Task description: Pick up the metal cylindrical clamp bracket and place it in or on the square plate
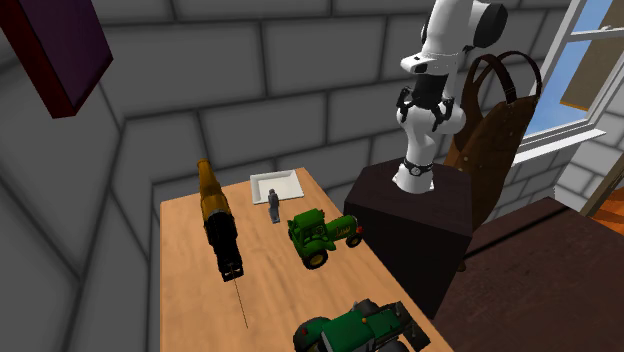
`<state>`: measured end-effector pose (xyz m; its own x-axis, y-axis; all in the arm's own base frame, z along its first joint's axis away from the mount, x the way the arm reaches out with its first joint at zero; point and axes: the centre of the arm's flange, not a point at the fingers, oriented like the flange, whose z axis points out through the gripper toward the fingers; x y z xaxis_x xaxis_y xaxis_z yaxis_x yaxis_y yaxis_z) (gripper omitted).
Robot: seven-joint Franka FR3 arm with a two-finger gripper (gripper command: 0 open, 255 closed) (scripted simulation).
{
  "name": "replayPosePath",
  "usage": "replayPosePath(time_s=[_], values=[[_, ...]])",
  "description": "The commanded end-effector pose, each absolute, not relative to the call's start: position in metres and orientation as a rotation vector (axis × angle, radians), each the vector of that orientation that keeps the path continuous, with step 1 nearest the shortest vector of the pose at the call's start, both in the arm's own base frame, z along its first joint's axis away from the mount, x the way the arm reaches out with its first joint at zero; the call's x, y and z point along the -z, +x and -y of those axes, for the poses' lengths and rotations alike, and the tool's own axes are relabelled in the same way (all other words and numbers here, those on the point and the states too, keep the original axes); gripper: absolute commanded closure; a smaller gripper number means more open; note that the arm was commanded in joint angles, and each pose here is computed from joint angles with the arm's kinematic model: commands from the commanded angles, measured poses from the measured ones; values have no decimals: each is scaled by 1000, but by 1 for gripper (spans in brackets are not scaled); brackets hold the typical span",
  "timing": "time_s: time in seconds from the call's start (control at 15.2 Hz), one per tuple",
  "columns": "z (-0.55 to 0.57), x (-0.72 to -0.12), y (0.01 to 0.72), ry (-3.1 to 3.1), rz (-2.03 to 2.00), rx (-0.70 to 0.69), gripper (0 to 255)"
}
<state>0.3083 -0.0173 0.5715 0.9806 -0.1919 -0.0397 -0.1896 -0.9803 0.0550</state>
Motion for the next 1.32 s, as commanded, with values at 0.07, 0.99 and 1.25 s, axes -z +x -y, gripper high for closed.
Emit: replayPosePath(time_s=[0.07,0.99,1.25], values=[[27,-566,315,3077,300,68,0],[171,-494,409,3096,350,43,0],[212,-474,435,3102,364,35,0]])
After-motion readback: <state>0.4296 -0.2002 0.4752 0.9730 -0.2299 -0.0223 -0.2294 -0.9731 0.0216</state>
